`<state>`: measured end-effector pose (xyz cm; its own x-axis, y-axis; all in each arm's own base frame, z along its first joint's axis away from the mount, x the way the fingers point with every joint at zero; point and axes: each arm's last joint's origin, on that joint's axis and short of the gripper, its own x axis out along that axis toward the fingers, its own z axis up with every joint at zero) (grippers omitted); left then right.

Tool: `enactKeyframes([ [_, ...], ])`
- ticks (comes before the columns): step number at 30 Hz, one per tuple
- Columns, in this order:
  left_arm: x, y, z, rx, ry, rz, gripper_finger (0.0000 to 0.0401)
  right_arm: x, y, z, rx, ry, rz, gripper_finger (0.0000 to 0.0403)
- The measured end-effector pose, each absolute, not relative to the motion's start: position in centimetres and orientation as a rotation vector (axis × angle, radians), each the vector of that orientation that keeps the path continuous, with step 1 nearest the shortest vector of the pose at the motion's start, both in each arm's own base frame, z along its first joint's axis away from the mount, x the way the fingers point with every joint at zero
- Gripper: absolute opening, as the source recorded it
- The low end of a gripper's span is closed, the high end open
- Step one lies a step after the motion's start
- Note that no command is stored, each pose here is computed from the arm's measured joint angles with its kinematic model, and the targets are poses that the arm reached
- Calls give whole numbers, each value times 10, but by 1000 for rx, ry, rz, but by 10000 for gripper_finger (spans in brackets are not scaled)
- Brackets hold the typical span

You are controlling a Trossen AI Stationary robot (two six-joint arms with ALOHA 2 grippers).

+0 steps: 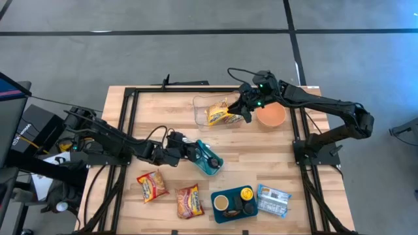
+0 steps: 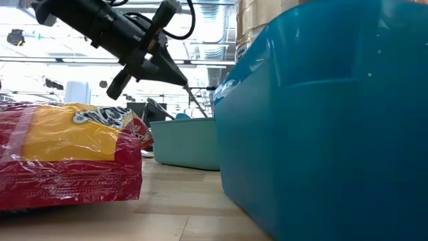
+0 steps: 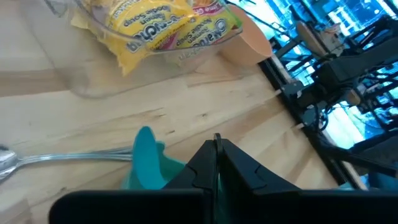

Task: Pick & Place Food Item
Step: Put the black spoon into the green bin

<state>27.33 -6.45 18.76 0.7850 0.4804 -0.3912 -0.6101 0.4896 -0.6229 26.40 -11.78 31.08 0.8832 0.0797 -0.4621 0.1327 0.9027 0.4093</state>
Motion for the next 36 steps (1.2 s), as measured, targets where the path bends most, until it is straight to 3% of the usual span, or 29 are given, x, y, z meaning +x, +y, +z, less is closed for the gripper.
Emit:
enactKeyframes([
  [36,271,-66,183,-802,258,638,19,264,-118,310,451,496,-28,111],
])
